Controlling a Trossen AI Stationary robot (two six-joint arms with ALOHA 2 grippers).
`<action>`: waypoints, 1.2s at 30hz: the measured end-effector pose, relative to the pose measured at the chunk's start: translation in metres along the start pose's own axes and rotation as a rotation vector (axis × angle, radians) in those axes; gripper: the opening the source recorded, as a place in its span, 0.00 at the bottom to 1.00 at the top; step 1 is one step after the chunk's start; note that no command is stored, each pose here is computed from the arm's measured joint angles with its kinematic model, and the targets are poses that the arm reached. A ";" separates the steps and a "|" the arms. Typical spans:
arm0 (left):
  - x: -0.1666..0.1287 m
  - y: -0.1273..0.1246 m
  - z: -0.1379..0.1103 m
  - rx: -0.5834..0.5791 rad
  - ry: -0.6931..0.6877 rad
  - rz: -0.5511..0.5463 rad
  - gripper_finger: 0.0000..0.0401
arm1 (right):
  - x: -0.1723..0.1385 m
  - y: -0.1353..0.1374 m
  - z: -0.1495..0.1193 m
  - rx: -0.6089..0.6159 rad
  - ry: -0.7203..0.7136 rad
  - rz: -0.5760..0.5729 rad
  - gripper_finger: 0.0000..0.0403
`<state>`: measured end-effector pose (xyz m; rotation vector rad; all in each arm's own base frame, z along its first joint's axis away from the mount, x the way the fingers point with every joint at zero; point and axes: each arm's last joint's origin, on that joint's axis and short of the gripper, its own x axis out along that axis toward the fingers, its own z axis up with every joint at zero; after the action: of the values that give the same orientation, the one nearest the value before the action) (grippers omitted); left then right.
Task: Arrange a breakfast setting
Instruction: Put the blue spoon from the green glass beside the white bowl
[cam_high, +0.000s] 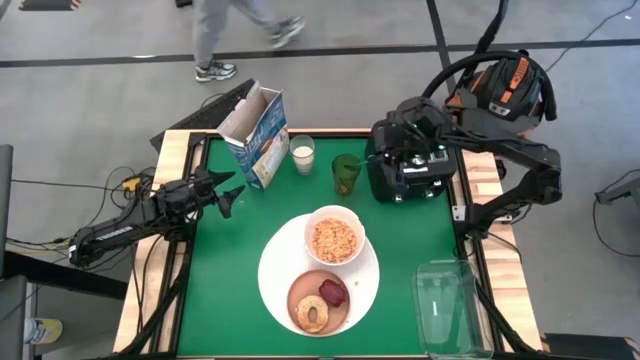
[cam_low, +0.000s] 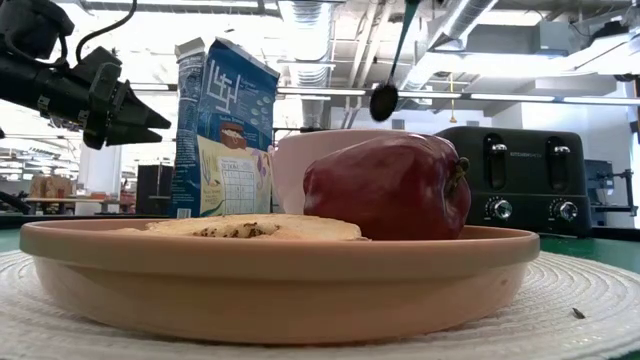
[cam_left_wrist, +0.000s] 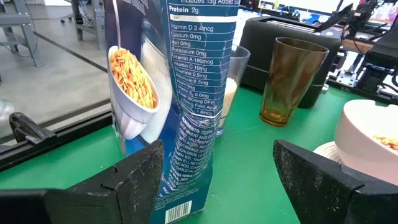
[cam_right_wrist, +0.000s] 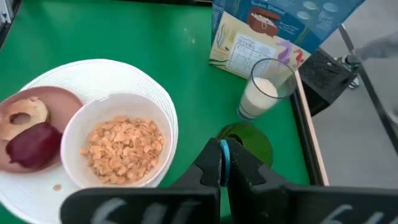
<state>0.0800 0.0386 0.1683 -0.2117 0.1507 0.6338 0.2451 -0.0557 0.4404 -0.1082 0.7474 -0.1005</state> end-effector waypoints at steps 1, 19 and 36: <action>0.000 0.000 0.000 0.000 0.000 0.000 0.72 | -0.005 0.003 0.002 0.001 0.003 -0.001 0.05; 0.000 0.000 0.000 0.000 0.000 0.000 0.72 | -0.045 0.092 0.014 0.088 0.005 0.212 0.05; 0.000 0.000 0.000 0.000 0.001 0.000 0.72 | -0.027 0.188 -0.006 0.211 0.186 0.120 0.05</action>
<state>0.0801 0.0386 0.1682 -0.2118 0.1514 0.6335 0.2306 0.1331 0.4291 0.1486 0.9227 -0.0750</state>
